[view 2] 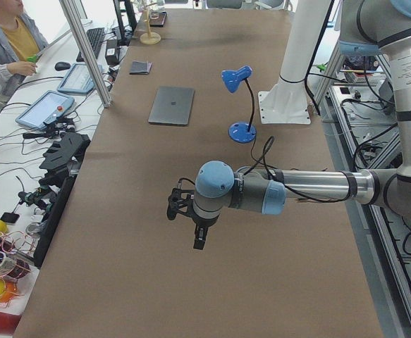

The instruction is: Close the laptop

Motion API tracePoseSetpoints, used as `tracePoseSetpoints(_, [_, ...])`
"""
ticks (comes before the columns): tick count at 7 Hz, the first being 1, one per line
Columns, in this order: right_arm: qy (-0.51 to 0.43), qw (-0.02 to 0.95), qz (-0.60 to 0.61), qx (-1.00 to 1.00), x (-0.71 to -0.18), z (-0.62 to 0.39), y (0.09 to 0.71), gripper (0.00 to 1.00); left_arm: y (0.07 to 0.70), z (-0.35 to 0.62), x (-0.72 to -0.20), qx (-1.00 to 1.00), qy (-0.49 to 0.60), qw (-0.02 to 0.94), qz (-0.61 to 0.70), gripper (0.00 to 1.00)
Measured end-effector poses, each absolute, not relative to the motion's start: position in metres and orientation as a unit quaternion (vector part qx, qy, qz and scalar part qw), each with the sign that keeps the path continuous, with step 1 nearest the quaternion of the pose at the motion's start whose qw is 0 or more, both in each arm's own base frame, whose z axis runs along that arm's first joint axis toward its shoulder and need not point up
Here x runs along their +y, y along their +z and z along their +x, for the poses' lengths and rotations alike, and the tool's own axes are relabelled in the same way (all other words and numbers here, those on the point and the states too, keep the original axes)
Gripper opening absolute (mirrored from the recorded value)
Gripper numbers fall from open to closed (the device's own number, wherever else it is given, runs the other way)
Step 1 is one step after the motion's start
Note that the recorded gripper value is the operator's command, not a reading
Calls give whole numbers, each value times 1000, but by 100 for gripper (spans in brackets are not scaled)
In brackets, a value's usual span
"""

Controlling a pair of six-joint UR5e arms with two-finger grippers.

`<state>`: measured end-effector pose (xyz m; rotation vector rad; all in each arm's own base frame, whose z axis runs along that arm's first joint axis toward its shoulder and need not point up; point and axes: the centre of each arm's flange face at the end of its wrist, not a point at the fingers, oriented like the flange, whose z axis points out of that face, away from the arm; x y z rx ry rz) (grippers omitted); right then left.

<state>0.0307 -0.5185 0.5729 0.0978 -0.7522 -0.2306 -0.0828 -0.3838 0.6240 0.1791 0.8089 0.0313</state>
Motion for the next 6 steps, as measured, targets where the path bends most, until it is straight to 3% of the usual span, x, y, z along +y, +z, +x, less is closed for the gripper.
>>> tracePoseSetpoints(6, [-116,928,35,-352,-504,34,597,100,600,-73,-415,394,4,915,85,98])
